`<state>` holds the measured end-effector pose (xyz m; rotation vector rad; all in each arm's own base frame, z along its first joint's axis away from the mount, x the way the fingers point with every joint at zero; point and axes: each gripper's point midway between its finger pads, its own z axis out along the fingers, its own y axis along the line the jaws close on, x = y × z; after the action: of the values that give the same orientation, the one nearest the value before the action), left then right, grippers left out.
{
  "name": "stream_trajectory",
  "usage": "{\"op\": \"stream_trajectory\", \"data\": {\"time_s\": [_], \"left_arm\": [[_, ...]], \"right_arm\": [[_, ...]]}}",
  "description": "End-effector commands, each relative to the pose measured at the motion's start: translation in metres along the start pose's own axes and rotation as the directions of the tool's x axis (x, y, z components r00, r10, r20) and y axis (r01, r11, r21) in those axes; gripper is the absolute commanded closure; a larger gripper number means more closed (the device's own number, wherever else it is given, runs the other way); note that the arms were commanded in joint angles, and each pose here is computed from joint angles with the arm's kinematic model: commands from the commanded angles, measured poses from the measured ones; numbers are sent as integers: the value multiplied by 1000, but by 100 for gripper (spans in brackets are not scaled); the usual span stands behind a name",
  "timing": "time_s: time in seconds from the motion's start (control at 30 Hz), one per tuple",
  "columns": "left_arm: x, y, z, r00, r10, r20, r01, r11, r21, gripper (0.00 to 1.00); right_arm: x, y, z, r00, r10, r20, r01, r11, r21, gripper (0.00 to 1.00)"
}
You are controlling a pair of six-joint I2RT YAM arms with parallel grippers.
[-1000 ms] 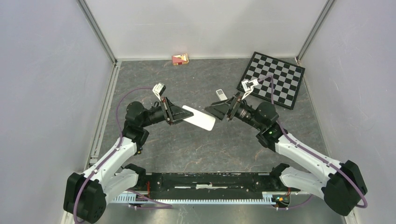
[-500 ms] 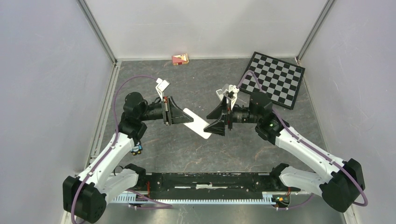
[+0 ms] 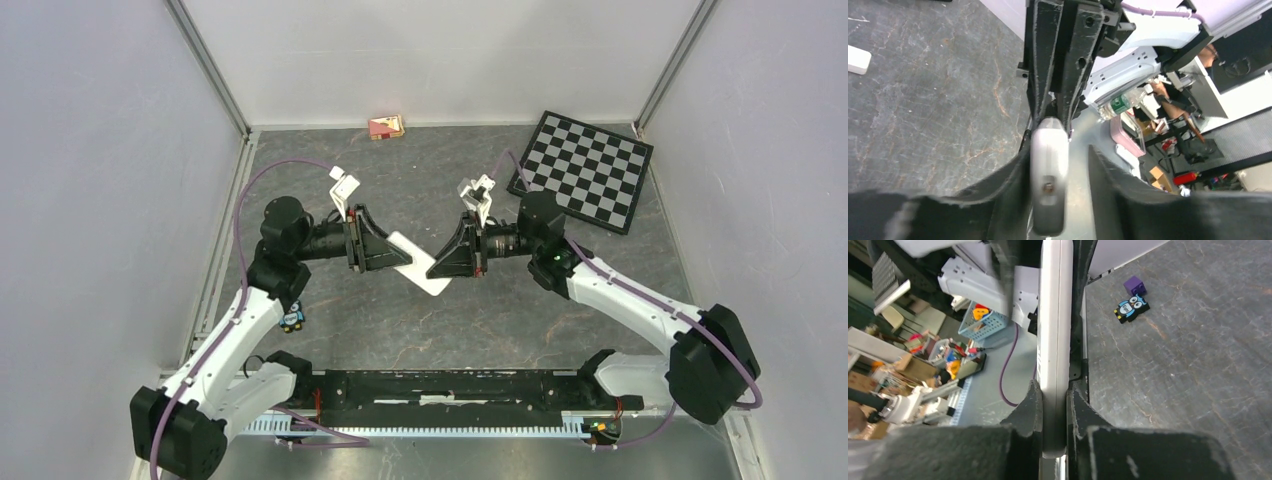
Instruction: Load the batteries into the remote control
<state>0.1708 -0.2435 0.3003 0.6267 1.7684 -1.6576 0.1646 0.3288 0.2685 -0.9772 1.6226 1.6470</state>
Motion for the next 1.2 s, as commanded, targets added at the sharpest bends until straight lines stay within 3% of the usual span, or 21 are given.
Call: {"op": "stream_trajectory", "data": {"time_s": [0.0,0.13,0.2,0.27,0.33,0.4,0.53,0.7,0.8,0.93,1.07,1.17], "left_arm": [[-17,-11,-3,992,113,59,-111,993,-37,36],[-27,9,-11,980,158,119,-130,968,-214,1],[-32,33,-25,972,176,153,-104,914,-392,0],[-40,61,-49,959,206,197,-53,809,-586,0],[-44,83,-77,945,234,230,12,678,-735,0],[-43,93,-96,937,248,247,56,590,-805,0],[-38,95,-109,937,256,239,67,538,-840,0],[-35,92,-112,938,254,235,67,533,-843,0],[-29,93,-108,947,233,220,57,553,-832,0],[-23,96,-105,957,214,195,45,556,-830,0],[-25,97,-112,950,236,206,52,531,-846,0],[-29,98,-124,942,247,229,89,475,-876,0]], "right_arm": [[-28,-1,5,994,-35,103,33,999,19,100],[-32,-40,-3,993,-84,83,60,963,261,100],[-33,-65,-16,991,-111,70,71,904,421,100],[-29,-95,-32,990,-137,33,93,809,580,100],[-23,-128,-55,985,-172,-16,128,660,740,100],[-12,-155,-73,976,-194,-97,182,494,850,100],[9,-198,-95,951,-118,-285,305,219,927,100],[28,-233,-94,896,-41,-441,443,57,895,100],[38,-247,-92,873,-2,-487,487,-5,873,100],[56,-257,-81,815,32,-579,580,-6,815,97],[78,-260,-66,749,78,-658,658,25,752,79],[89,-259,-57,709,107,-697,698,33,716,67]]}}
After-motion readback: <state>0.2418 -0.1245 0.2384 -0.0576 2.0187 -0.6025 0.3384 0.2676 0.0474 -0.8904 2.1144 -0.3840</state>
